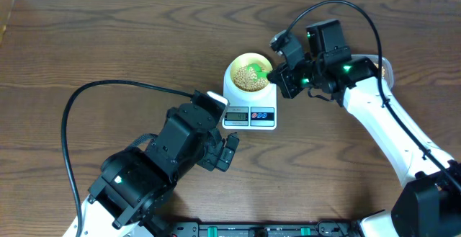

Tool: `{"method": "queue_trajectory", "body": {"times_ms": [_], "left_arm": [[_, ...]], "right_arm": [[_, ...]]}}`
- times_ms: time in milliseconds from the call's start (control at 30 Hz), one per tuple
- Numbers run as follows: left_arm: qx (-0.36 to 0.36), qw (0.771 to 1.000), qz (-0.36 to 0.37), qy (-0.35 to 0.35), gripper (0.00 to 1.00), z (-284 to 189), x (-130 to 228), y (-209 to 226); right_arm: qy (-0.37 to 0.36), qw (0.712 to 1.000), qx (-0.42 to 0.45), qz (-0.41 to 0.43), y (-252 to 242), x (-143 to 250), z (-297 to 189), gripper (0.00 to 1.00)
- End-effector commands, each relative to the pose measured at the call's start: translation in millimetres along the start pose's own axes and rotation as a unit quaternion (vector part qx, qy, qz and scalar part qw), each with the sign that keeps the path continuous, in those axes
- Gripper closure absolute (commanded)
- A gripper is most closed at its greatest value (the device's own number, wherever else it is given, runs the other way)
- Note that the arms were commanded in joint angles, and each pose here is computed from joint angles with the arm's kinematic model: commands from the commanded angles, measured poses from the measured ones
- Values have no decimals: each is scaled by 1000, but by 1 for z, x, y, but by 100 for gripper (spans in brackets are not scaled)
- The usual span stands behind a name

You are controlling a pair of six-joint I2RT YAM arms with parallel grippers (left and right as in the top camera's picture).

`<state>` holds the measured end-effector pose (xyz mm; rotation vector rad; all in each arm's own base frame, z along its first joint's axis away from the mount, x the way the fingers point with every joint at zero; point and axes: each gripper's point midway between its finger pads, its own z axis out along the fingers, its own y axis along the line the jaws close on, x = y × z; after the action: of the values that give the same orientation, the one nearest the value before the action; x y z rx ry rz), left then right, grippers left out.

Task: Scoop item into bowl and weigh 50g on scale
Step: 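Tip the scoop with the right gripper to pour soybeans into the bowl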

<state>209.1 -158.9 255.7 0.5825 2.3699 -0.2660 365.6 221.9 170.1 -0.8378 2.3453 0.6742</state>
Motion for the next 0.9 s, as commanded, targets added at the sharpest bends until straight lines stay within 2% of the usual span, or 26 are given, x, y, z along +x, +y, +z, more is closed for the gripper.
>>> {"method": "queue_trajectory", "body": {"times_ms": [0, 333, 867], "left_arm": [[5, 1000, -4, -8, 1, -5, -5, -2], [5, 1000, -4, -8, 1, -5, -5, -2], [5, 1000, -4, -8, 1, -5, -5, -2]], "right_arm": [[-19, 996, 43, -69, 2, -19, -16, 99], [-11, 986, 117, -115, -10, -29, -30, 99], [-11, 979, 133, -157, 15, -31, -47, 99]]}}
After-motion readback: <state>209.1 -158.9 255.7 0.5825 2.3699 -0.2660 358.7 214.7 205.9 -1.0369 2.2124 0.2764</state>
